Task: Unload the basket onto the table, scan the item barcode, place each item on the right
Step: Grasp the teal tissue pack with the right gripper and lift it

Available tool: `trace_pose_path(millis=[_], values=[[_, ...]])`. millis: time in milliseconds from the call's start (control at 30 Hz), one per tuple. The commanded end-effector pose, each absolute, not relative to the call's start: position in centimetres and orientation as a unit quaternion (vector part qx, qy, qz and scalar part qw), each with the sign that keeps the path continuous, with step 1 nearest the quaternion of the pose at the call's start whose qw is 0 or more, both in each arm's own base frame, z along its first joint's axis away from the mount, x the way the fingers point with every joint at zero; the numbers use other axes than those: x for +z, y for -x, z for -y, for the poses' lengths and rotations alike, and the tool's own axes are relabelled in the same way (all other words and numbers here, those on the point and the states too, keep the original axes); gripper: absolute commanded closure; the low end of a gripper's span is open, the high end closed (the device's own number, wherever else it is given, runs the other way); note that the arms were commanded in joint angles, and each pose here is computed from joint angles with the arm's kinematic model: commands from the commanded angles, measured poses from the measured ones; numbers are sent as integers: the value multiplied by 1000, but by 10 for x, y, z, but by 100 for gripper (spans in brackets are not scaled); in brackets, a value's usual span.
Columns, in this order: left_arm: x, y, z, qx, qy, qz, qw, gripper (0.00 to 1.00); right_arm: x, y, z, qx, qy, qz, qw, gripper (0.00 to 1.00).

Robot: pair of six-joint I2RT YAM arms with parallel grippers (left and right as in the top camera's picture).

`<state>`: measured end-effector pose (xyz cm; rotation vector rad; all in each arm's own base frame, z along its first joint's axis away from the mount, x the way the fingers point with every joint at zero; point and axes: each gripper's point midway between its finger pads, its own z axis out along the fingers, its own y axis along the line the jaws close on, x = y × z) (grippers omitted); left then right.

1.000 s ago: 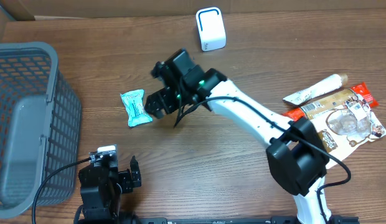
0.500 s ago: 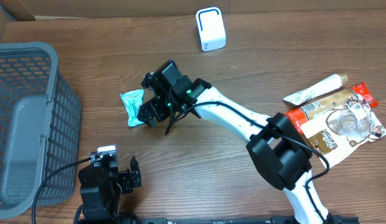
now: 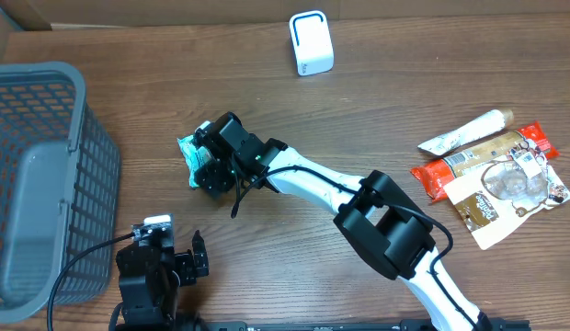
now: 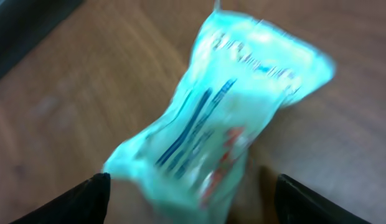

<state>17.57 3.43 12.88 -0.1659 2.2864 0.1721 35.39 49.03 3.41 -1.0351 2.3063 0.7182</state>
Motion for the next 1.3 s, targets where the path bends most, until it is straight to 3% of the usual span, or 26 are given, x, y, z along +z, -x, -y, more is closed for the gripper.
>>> trace_pose_path(millis=[0,133,300,367,467,767,1033,1267], values=[[129,-176,-34,69,58,-907,411,1,27,-376,-491,233,381,-845,293,17],[129,-176,-34,69,58,-907,411,0,29,-388,-494,226,373,-840,322,21],[129,-176,-34,69,58,-907,411,0,20,-389,-496,226,372,-840,323,32],[129,-176,-34,69,58,-907,411,0,10,-388,-494,223,370,-846,314,39],[129,-176,-34,69,58,-908,410,1,1,-382,-487,214,371,-855,293,59],[129,-176,-34,69,58,-907,410,1,3,-369,-466,190,372,-874,247,96],[129,-176,-34,69,58,-907,410,0,59,-394,-437,164,343,-881,281,96],[129,-176,-34,69,58,-907,411,1,116,-438,-353,-39,299,-884,357,96]])
